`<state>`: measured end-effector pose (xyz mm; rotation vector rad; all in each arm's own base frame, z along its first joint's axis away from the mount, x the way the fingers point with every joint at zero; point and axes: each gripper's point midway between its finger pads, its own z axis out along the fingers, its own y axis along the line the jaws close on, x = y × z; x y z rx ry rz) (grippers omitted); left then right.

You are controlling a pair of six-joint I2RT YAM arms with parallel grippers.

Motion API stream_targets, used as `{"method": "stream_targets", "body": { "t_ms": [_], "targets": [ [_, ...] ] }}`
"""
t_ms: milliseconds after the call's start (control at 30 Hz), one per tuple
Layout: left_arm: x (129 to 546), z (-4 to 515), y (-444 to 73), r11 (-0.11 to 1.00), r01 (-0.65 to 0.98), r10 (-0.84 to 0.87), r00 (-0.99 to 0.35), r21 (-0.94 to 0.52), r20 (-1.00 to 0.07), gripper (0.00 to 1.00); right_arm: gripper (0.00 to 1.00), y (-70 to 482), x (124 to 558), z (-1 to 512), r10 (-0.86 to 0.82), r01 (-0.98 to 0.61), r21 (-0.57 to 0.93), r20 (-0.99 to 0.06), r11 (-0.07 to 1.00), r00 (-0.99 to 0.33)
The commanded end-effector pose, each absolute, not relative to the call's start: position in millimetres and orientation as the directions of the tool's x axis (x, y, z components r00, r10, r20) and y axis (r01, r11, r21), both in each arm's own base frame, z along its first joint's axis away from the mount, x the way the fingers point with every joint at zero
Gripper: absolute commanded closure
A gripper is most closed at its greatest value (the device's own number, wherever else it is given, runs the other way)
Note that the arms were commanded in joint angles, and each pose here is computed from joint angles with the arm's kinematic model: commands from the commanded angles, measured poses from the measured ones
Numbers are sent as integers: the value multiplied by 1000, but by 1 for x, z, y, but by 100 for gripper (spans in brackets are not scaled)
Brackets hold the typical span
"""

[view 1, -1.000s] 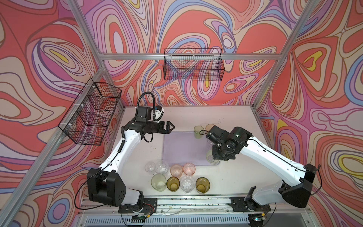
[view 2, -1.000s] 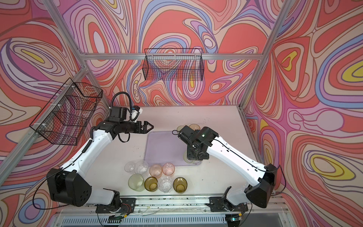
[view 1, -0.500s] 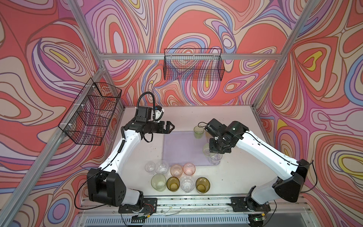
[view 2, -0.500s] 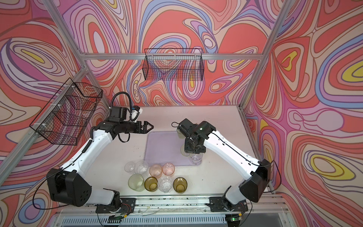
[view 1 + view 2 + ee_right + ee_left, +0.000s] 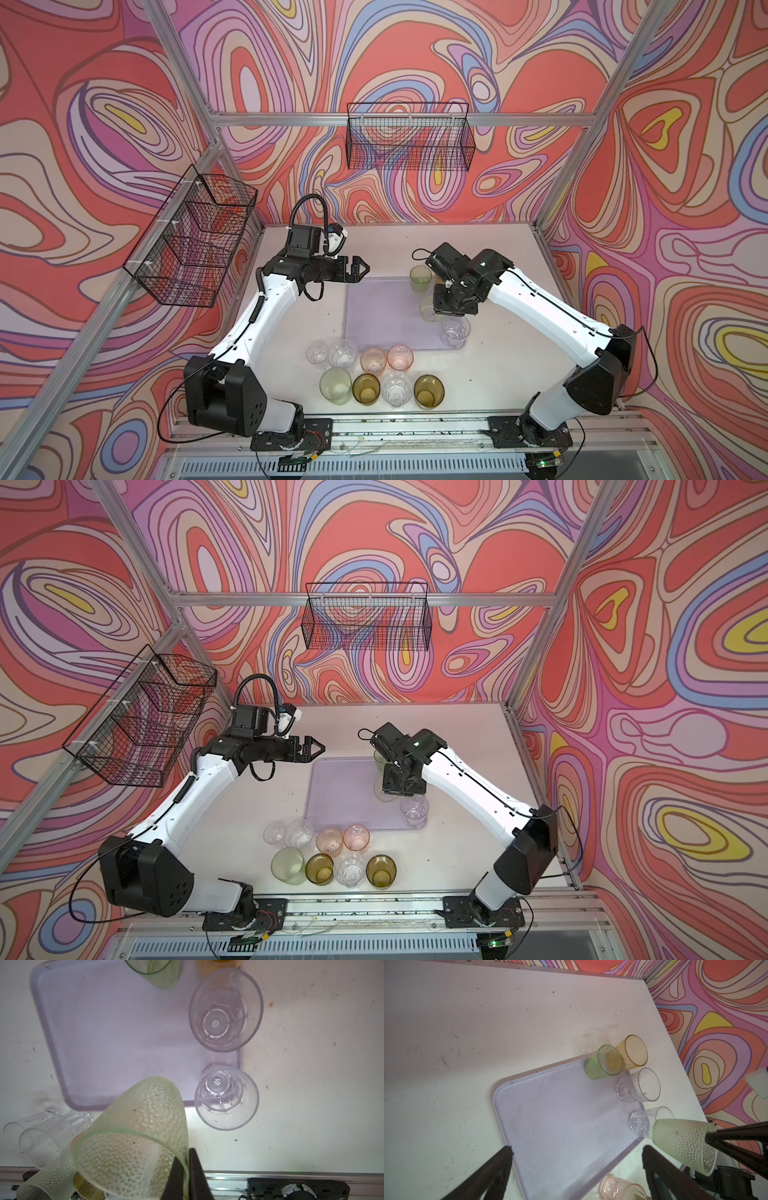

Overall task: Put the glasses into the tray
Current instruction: 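Carry the pale-green textured glass over the tray beside the light-green glass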

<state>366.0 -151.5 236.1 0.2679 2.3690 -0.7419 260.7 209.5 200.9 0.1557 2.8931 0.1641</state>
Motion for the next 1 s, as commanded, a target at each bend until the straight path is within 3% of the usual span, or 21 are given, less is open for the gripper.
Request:
{"method": "stream_targets", "body": {
  "t_ms": [0, 633, 967],
  "targets": [
    [363, 240, -153, 816, 375, 9, -768, -439, -640, 0, 100, 216, 273, 204, 107, 73, 142, -249, 987, -963],
    [361, 243, -151, 818, 380, 12, -762, -432, -648, 0, 100, 223, 310, 176, 13, -7, 111, -186, 994, -983],
    [360, 244, -151, 818, 382, 12, -757, -429, -653, 0, 100, 224, 331, 162, 49, 28, 122, -180, 992, -982]
  ]
}}
